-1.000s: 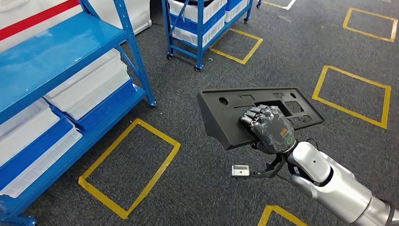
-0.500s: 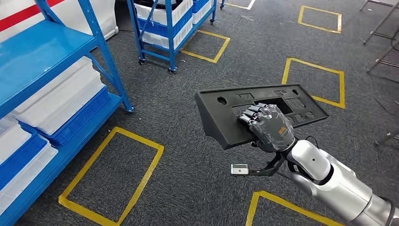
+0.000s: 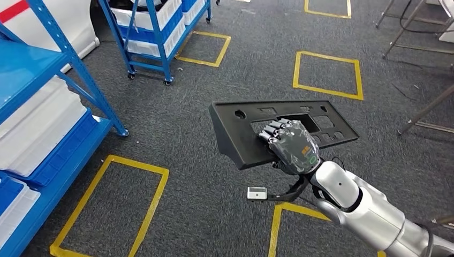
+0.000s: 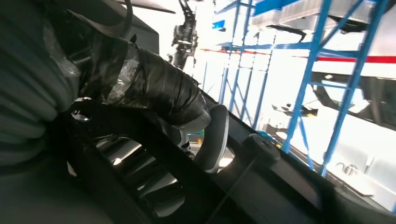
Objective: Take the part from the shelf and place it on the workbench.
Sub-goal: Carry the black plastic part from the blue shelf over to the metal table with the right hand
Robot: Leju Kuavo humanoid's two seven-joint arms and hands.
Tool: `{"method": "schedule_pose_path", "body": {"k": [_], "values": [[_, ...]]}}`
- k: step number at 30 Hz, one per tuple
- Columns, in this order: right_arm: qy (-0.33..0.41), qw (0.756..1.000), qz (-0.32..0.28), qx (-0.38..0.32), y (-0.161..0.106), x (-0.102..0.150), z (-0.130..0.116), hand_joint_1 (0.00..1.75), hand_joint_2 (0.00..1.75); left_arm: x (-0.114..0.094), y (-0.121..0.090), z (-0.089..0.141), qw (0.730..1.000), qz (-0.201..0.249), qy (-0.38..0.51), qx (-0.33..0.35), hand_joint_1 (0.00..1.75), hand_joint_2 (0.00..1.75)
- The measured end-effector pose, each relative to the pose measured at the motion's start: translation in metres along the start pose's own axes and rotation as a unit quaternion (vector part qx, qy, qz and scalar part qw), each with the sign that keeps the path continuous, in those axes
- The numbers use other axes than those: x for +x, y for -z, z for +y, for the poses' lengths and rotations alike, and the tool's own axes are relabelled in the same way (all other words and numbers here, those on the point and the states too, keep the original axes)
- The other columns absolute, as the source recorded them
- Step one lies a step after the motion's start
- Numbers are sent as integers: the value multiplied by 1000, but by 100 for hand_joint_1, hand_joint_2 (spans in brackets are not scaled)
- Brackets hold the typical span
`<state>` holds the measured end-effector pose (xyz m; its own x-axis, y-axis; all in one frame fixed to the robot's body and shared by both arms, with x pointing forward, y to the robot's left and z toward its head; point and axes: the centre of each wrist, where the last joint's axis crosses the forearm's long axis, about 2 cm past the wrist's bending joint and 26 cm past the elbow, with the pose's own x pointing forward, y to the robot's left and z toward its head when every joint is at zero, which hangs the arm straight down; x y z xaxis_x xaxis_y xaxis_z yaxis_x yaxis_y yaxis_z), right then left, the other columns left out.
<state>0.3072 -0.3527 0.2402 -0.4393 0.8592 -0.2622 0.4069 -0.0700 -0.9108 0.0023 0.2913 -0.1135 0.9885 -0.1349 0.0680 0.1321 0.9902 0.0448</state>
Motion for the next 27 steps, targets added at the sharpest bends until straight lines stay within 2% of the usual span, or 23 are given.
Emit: {"method": "schedule_pose_path", "body": {"k": [13,18,22,27], "values": [[2,1000,-10,-10,14,13,-1,175,175,-6,0,6,1000,3,-10,-3,0,175],[-14,1000,4,-6,3,-2,-4,175,175,-8,0,5,1000,4,5,1,0,175],[-19,1000,10,5,-16,-10,-5,175,175,-8,0,5,1000,0,15,9,0,175],[-37,999,22,-4,-25,-27,-16,175,175,-6,0,2,1000,-9,19,13,0,175]]}}
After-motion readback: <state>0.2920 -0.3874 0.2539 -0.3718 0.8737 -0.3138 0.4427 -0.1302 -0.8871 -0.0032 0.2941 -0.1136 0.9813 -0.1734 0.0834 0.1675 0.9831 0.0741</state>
